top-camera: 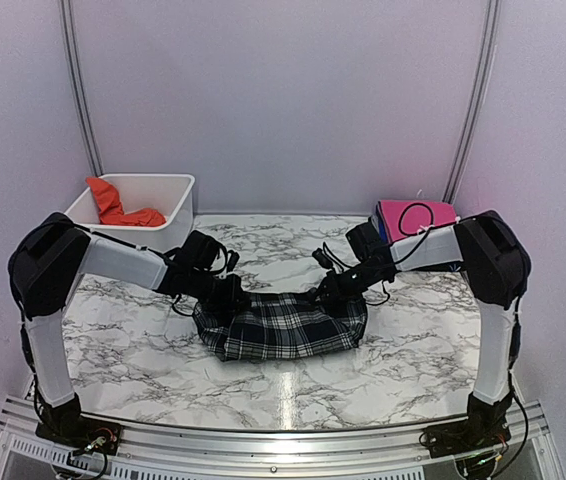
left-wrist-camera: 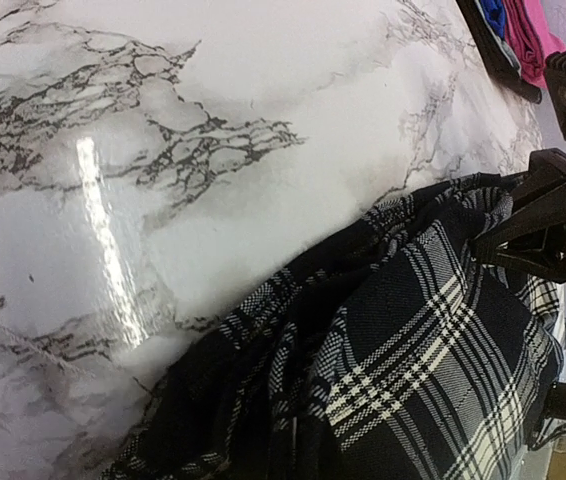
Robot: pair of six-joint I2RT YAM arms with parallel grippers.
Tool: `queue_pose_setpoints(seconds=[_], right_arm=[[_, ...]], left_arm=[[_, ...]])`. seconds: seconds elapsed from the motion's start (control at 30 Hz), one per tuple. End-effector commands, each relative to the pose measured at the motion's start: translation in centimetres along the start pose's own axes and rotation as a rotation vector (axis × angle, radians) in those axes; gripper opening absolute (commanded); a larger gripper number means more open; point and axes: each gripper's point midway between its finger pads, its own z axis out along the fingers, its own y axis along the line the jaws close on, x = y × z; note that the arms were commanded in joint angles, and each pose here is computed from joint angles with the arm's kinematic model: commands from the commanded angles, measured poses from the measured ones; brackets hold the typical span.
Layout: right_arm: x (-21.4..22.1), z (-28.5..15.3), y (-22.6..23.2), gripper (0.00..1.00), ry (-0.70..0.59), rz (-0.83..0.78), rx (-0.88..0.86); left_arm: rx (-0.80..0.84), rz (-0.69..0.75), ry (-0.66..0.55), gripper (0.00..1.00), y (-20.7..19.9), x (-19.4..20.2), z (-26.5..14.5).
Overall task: Fold and stack the mixed laundry pile
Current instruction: Adjust the rectangle-folded skirt at the center of the board.
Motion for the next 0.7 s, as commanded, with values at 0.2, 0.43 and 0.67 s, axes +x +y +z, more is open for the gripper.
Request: queue_pose_setpoints(seconds=[0.2, 0.43, 0.67], right_arm=[[1.9, 0.5, -3.4, 0.07, 0.059, 0.03, 0.133], [-3.6, -4.7, 2.3, 0.36, -0.046, -0.084, 0.09], [-5.1, -8.2, 6.7, 0.49, -0.084, -0.137, 0.034]], left_arm=[[-0.182, -0.034, 0.142, 0.0, 6.4, 3.4, 2.0], [-0.111, 0.069, -0.005, 0.39, 1.2, -1.9, -2.5], [-0.011, 0.146, -0.118, 0.65, -4.0, -4.4, -7.6]])
